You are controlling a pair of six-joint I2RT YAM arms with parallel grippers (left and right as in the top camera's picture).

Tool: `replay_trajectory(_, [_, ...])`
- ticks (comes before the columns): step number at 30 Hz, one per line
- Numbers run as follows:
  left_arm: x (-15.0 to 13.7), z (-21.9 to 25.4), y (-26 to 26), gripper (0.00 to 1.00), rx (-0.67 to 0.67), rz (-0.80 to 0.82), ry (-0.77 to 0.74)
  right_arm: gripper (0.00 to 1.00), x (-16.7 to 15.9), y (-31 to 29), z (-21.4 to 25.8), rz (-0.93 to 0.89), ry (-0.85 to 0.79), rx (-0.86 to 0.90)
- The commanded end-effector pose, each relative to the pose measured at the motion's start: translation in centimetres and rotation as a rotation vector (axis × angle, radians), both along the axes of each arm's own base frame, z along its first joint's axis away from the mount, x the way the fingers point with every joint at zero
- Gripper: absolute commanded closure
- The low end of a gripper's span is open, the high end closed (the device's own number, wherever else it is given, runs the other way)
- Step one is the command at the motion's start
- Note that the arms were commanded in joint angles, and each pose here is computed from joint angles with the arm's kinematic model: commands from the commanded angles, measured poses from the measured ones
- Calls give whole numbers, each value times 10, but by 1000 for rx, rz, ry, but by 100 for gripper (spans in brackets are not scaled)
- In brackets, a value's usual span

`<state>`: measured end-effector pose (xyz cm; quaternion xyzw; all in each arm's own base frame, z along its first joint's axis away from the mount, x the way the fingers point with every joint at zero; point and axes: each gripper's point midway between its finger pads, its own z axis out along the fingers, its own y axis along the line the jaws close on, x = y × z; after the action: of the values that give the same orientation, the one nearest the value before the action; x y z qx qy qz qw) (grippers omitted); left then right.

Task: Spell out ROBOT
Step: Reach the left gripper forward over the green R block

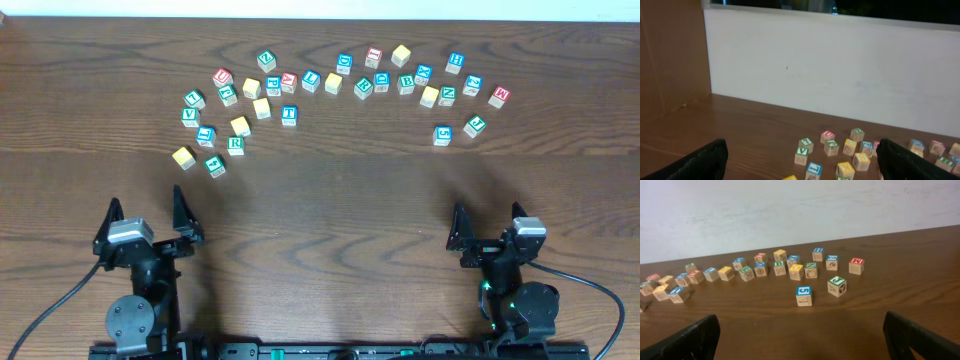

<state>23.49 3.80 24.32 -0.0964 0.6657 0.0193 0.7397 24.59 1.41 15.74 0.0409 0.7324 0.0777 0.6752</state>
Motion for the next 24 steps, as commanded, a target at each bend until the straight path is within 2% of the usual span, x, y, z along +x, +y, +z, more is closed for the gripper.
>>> replay_trajectory(1, [-1,22,0,6,14,-3,-22,1,0,0,-1,1,-2,-14])
replay_trajectory(12, [16,41,0,7,4,-12,55,1,0,0,-1,1,-2,-14])
replay_trajectory(24, [37,52,2,6,-28,-21,264,1,0,0,-1,1,-2,-14])
